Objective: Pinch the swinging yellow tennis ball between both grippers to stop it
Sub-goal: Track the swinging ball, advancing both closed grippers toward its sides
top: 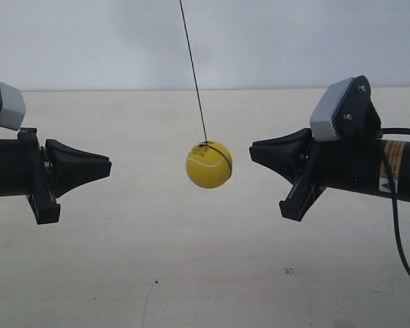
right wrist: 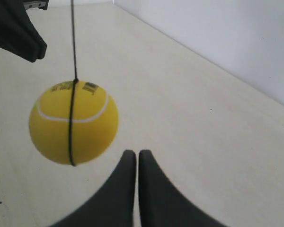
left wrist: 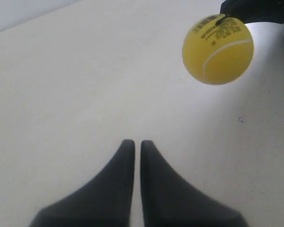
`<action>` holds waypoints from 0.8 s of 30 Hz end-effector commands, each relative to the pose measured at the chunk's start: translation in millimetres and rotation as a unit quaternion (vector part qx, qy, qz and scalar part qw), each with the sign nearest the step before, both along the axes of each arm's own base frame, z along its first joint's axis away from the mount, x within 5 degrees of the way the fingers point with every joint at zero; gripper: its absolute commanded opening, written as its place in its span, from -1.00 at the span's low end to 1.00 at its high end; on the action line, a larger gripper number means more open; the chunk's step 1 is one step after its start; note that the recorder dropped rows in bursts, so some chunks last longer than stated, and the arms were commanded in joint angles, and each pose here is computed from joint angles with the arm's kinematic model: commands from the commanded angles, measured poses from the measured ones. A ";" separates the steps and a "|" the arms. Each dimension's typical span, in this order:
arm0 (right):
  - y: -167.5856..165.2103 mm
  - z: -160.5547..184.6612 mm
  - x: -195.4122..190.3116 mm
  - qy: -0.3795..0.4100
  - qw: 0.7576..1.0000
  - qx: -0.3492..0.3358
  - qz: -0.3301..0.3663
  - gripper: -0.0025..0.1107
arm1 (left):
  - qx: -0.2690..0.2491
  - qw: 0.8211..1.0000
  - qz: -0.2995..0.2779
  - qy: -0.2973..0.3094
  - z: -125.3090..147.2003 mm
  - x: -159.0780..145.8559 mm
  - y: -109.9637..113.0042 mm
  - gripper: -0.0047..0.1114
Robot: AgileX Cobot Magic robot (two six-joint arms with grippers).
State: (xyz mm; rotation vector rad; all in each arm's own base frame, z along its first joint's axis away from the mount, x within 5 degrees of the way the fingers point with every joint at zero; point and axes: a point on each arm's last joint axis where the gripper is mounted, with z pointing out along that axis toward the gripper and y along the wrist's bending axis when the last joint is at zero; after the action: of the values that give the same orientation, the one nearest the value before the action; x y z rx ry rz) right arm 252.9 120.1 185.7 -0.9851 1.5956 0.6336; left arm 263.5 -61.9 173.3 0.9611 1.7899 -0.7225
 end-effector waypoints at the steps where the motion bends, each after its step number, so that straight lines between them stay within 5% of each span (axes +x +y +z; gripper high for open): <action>1: 1.5 1.0 -0.1 -0.007 1.000 0.002 0.008 -0.96 | -0.009 1.000 -0.003 0.000 -1.9 2.6 -1.3 -0.84; 24: 1.7 1.0 -0.4 -0.019 1.000 -0.004 0.014 -0.96 | -0.036 0.999 -0.035 -0.010 -2.1 0.3 -5.4 -0.84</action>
State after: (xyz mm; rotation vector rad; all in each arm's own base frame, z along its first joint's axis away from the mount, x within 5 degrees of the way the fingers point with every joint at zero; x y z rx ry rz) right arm 252.6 120.6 185.4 -1.0043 1.5782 0.6258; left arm 263.3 -65.6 168.5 0.9721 1.7428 -0.8007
